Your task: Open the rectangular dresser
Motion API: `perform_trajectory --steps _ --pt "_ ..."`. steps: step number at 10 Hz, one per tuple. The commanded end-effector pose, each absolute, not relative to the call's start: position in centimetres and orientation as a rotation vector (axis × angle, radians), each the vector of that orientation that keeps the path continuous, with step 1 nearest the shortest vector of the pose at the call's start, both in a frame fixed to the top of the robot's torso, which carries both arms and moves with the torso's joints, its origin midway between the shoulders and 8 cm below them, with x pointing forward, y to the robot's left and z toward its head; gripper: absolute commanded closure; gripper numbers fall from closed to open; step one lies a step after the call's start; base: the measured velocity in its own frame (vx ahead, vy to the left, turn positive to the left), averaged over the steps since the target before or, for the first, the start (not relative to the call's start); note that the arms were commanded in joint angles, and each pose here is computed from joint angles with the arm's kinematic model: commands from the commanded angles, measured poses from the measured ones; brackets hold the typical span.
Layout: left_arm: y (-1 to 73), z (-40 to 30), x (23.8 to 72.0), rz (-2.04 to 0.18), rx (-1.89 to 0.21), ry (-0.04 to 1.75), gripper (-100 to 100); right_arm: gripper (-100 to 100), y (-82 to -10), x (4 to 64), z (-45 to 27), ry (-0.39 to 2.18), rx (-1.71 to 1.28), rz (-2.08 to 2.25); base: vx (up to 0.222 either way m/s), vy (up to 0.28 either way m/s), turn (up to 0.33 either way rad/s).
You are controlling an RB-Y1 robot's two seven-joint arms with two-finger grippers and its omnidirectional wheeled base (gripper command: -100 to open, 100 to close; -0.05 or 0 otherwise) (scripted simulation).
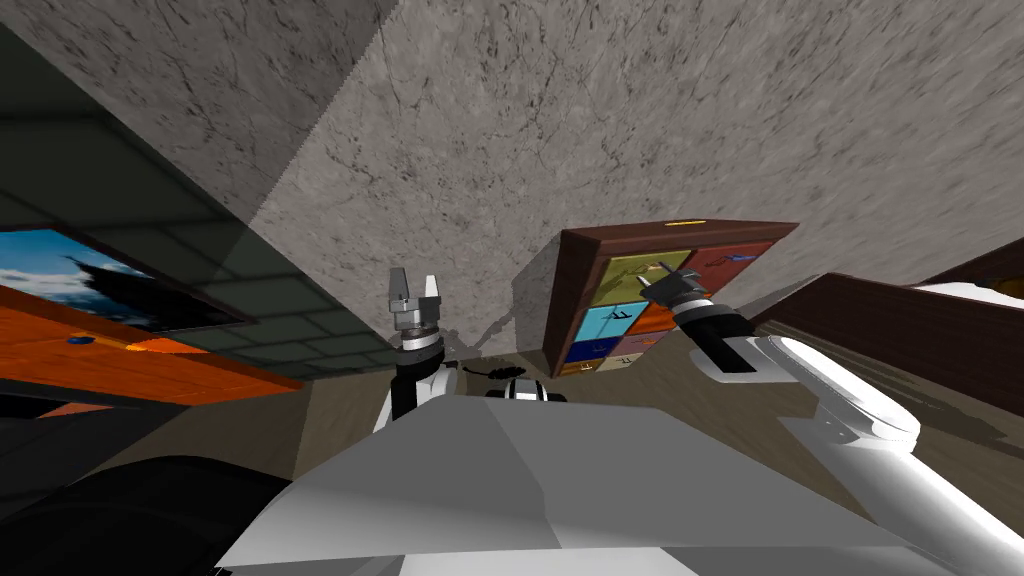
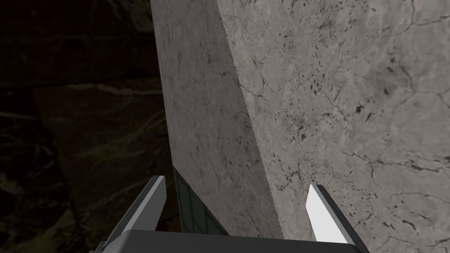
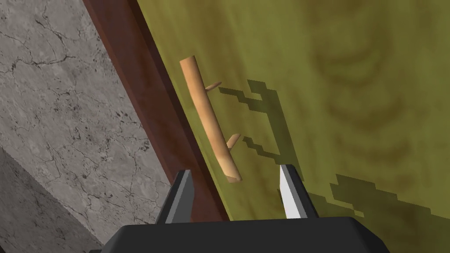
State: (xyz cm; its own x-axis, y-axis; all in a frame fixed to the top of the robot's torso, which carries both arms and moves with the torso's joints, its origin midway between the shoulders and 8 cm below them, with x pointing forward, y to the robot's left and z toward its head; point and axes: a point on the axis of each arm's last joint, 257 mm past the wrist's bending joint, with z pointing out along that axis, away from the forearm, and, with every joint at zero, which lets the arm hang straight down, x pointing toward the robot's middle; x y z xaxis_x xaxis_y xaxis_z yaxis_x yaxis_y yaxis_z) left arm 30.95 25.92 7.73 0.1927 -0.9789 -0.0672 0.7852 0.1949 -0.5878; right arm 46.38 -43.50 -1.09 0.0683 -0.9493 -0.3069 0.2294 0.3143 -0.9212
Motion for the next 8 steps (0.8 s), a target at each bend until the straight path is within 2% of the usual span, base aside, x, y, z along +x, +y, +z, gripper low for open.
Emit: perform_trajectory --steps 1,2,4,6,7,8 --pt "25.9 7.7 31.0 -1.306 -0.480 0.485 0 100 -40.6 45.6 -1.7 1.107 -0.856 -0.996 0.124 0.017 -0.326" --pt "25.9 7.7 31.0 -1.306 -0.480 0.486 0 100 -39.8 45.3 -1.9 1.097 -0.865 -0.978 0.126 0.022 -0.282" --pt "25.9 7.7 31.0 -1.306 -0.480 0.485 0 100 -39.0 45.1 -2.0 1.086 -0.874 -0.960 0.077 0.011 -0.096" --pt "25.9 7.7 31.0 -1.306 -0.480 0.486 0 100 -36.6 44.1 -2.3 1.052 -0.900 -0.908 0.089 0.014 -0.329" --pt "25.9 7.7 31.0 -1.306 -0.480 0.485 0 100 -37.2 44.2 -2.2 1.063 -0.892 -0.923 0.031 0.015 -0.053" --pt "25.9 7.7 31.0 -1.306 -0.480 0.485 0 -100 -35.9 43.7 -1.6 1.013 -0.951 -0.947 0.030 -0.065 0.017"
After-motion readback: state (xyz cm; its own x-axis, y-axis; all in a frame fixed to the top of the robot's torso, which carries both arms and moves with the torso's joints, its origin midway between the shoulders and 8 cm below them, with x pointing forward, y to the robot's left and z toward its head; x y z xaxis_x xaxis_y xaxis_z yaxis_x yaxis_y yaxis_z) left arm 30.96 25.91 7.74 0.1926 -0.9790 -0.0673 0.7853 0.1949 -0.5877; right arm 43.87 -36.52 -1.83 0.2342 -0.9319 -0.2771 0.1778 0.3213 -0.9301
